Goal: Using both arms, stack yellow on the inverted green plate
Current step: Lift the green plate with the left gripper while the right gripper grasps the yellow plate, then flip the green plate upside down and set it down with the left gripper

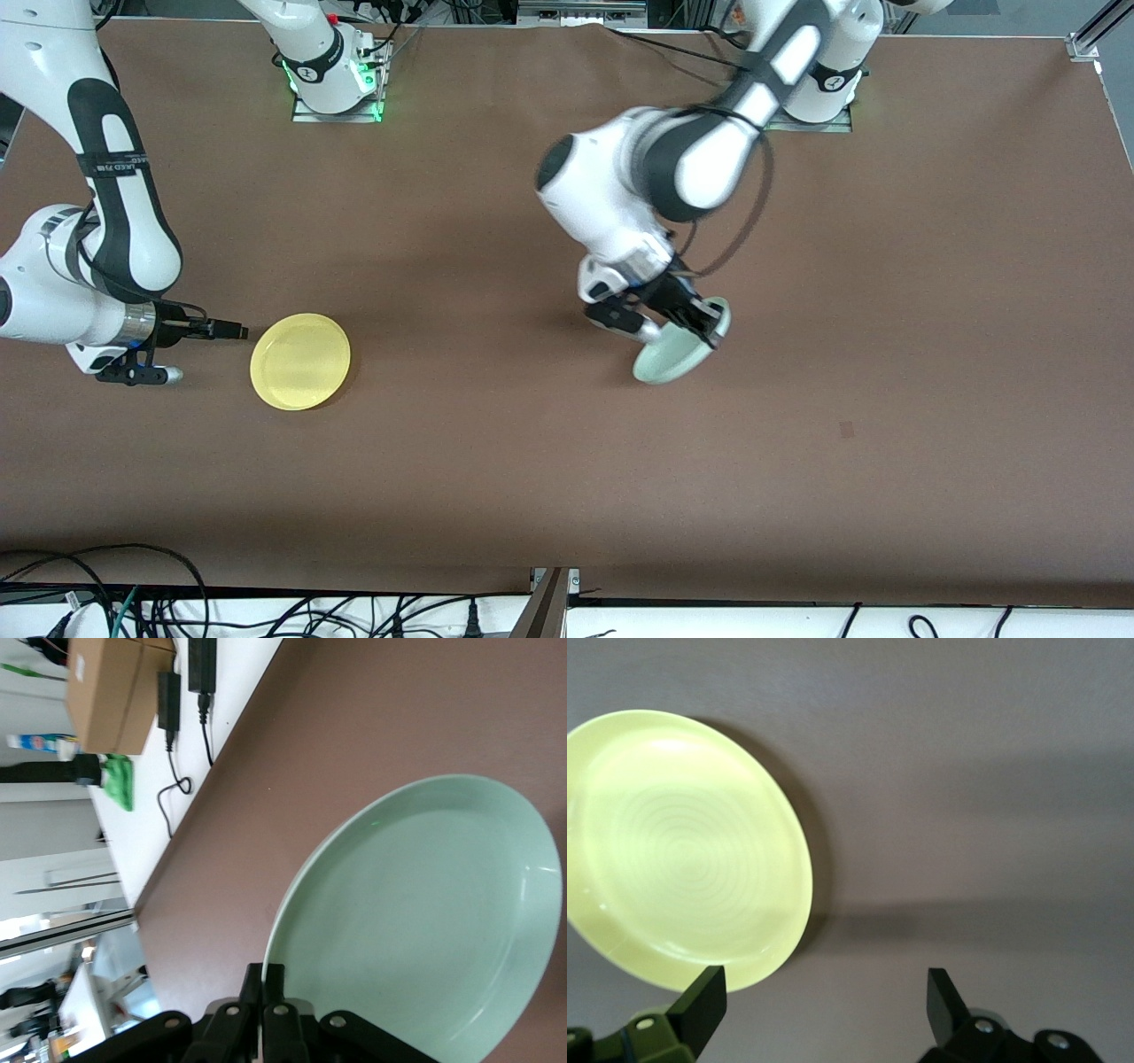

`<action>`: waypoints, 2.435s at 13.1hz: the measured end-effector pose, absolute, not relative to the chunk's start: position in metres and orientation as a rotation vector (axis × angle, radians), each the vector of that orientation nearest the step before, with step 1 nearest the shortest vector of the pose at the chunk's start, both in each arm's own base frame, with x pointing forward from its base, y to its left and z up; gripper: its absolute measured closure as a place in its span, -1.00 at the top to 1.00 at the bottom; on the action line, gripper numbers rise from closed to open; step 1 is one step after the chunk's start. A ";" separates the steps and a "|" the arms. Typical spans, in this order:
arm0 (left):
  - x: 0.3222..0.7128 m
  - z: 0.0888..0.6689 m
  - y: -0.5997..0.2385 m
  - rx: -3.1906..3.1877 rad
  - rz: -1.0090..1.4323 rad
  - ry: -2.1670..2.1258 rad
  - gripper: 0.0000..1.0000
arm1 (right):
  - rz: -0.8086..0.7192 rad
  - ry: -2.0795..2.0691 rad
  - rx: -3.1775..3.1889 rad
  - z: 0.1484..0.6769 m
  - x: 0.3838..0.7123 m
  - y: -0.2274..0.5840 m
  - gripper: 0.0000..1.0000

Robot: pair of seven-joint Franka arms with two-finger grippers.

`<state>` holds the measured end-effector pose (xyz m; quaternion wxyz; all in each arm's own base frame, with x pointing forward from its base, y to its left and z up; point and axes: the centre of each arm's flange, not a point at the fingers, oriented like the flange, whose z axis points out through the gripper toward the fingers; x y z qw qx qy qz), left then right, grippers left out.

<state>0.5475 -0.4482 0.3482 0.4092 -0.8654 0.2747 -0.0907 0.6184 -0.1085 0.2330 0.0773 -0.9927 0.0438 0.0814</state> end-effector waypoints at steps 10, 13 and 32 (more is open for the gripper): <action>0.357 0.218 -0.609 -1.921 -0.747 0.467 -0.94 | 0.058 0.159 -2.966 0.189 0.620 -0.090 1.00; 0.373 0.215 -0.606 -1.871 -0.767 0.457 -0.94 | 0.028 0.092 -2.936 0.177 0.619 -0.090 1.00; 0.292 0.163 -0.633 -1.825 -0.741 0.581 0.50 | 0.190 -0.017 -2.831 0.225 0.643 -0.072 -0.95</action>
